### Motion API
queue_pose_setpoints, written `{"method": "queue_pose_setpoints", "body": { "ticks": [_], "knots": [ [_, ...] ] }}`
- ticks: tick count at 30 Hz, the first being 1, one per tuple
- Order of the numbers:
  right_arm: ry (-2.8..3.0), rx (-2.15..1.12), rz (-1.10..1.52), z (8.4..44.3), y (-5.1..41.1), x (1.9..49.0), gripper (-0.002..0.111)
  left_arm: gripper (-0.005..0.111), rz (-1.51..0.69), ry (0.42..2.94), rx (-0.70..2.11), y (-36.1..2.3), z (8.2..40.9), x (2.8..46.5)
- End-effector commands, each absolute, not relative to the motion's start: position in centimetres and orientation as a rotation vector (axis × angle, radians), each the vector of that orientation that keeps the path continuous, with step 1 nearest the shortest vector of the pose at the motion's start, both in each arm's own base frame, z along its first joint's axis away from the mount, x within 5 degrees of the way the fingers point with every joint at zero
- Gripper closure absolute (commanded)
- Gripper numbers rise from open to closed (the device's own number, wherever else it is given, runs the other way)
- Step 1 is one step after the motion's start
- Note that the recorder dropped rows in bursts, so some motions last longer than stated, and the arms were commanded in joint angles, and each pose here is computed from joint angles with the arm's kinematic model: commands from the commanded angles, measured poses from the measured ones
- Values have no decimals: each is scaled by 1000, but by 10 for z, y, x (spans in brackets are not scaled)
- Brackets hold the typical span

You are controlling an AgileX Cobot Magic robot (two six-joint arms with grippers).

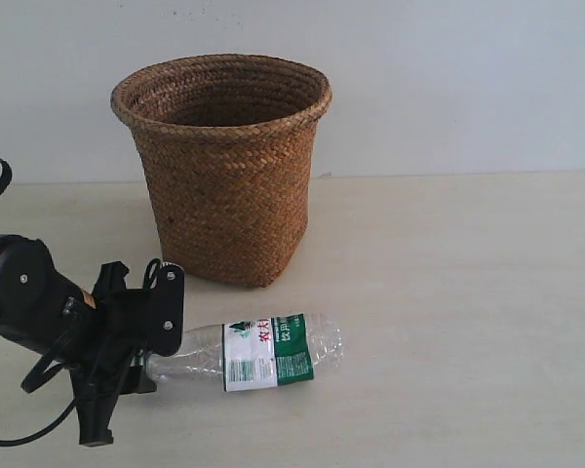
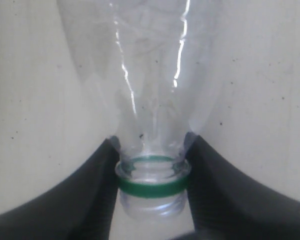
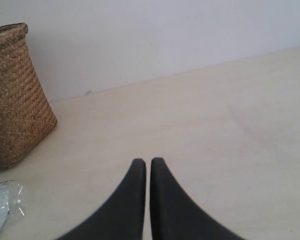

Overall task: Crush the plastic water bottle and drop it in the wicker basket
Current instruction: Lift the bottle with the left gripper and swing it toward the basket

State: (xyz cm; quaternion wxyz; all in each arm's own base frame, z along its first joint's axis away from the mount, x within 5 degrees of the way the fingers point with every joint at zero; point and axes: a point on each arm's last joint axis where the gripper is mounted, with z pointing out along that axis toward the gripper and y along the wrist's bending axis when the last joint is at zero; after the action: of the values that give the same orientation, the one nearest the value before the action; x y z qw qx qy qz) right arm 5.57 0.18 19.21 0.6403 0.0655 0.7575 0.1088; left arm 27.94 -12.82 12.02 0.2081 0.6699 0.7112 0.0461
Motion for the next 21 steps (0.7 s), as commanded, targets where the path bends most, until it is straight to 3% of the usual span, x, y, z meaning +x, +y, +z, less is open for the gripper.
{"method": "queue_pose_setpoints", "body": {
  "ticks": [1, 11, 17, 20, 21],
  "knots": [
    [1730, 142, 234, 191, 1, 55, 108, 103, 109, 1987, 1779, -131, 138, 278],
    [1730, 142, 234, 191, 1, 55, 108, 103, -75, 1924, 1783, -131, 219, 229],
    [1730, 142, 234, 191, 1, 55, 108, 103, -256, 2004, 1678, -131, 241, 207],
    [1730, 142, 234, 191, 1, 55, 108, 103, -374, 2080, 1821, -127, 236, 191],
    [1730, 142, 234, 191, 1, 55, 108, 103, -319, 2073, 1860, -124, 235, 192]
  ]
}}
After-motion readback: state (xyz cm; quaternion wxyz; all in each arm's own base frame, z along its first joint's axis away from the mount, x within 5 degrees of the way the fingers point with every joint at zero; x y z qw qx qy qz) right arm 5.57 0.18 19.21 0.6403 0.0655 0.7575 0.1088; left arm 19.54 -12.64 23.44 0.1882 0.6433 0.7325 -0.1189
